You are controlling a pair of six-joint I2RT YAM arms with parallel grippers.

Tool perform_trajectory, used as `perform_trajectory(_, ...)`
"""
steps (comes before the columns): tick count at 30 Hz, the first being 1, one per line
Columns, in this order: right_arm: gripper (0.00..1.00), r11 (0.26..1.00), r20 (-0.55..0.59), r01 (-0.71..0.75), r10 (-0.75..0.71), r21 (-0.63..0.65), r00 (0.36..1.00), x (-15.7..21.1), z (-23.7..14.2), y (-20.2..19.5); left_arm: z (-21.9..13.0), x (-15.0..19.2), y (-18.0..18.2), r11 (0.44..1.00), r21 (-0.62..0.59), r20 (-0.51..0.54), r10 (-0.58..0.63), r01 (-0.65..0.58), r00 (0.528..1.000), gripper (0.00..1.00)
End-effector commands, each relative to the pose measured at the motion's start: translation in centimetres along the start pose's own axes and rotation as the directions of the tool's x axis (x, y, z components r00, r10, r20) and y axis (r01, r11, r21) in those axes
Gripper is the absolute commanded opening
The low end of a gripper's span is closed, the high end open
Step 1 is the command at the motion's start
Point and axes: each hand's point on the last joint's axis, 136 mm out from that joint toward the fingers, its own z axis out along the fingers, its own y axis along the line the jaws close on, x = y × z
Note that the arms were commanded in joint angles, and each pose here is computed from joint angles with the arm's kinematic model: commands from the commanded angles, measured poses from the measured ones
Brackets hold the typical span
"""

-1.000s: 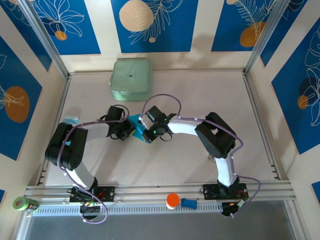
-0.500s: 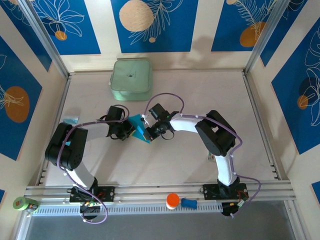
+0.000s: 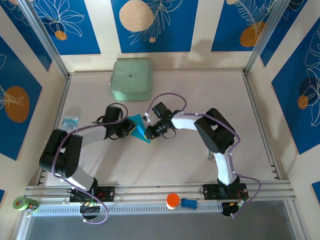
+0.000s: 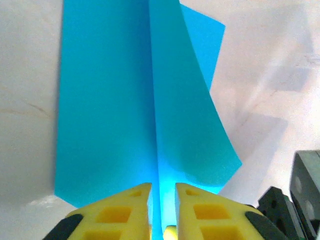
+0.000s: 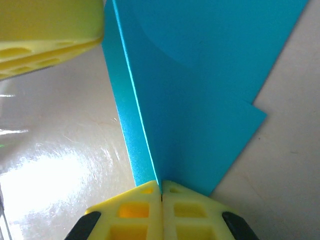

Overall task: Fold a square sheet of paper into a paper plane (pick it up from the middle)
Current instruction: Fourth fold the wing at the center of the table.

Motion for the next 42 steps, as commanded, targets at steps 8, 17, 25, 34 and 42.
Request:
perform_trajectory(8,0.05,0.995,-0.053,-0.09,0.089,-0.029,0.995,1.8,0.7,-1.1,0.7,1.0,-2.0,0.981,0.17,-0.026,0.097,-0.091,0.995,0.32)
perform_trajectory(17,0.05,0.995,-0.052,-0.099,0.097,-0.03,0.994,1.6,0.7,-1.3,1.3,0.9,-0.6,0.989,0.113,-0.027,0.103,-0.099,0.994,0.3)
perform_trajectory(25,0.05,0.994,-0.052,-0.101,0.099,-0.033,0.994,1.5,0.7,-1.3,2.1,0.9,-0.3,0.989,0.114,-0.04,0.1,-0.095,0.994,0.3)
perform_trajectory(34,0.06,0.994,-0.053,-0.103,0.101,-0.029,0.993,1.4,0.7,-1.5,2.9,1.0,-0.1,0.991,0.106,-0.058,0.092,-0.086,0.994,0.36)
perform_trajectory(42,0.13,0.992,-0.056,-0.126,0.124,-0.024,0.991,1.6,0.7,-1.8,3.3,2.0,2.2,0.998,0.022,-0.091,0.054,-0.052,0.994,0.4)
